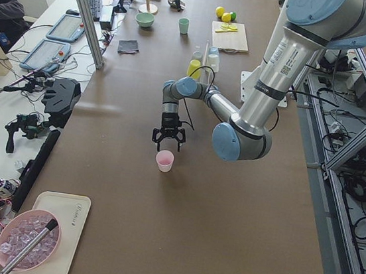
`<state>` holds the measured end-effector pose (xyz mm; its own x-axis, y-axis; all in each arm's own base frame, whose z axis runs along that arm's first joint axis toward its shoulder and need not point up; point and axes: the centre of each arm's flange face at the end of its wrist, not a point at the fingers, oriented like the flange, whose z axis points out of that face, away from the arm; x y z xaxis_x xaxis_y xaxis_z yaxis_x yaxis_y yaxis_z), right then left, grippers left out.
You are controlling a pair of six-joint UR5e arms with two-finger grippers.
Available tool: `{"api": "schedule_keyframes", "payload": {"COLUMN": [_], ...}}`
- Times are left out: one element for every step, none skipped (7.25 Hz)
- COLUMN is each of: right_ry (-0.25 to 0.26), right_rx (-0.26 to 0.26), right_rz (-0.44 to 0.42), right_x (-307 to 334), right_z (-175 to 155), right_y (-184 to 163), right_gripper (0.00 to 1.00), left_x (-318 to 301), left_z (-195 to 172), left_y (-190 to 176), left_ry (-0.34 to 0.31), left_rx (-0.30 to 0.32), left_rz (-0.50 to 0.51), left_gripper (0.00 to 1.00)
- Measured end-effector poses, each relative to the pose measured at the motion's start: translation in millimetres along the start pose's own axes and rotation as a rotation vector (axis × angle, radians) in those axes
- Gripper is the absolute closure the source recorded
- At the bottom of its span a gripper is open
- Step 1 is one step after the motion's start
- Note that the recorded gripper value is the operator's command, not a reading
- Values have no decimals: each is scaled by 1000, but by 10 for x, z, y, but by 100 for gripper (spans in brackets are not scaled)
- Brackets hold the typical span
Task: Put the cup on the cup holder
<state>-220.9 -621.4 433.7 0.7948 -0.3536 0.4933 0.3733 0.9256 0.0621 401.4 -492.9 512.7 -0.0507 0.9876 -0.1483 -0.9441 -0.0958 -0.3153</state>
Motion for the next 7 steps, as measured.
{"api": "schedule_keyframes", "payload": {"right_ry": [0, -5, -10, -10, -8, -7, -1], "right_rx": [1, -5, -21, -47, -90, -140, -185], "right_rz": [-21, -47, -95, -166, -248, -325, -382], "right_x": [-144, -313, -457, -557, -642, -723, -793], "right_z": [-71, -81, -22, 52, 92, 97, 88], "right_y": [-46, -87, -104, -108, -150, -270, -438], "right_gripper": [0, 0, 0, 0, 0, 0, 0], "left_x": [-22, -55, -91, -115, -121, -108, -90], "left_z": [23, 50, 93, 140, 216, 299, 378], "left_y": [15, 20, 2, -24, -47, -62, -69], "left_ry": [-9, -24, -33, -37, -36, -33, -31], "left_rx": [-10, -18, -20, -23, -26, -29, -33], "left_rz": [-5, -8, -11, -13, -23, -35, -44], "left_gripper": [2, 2, 2, 2, 2, 2, 2]}}
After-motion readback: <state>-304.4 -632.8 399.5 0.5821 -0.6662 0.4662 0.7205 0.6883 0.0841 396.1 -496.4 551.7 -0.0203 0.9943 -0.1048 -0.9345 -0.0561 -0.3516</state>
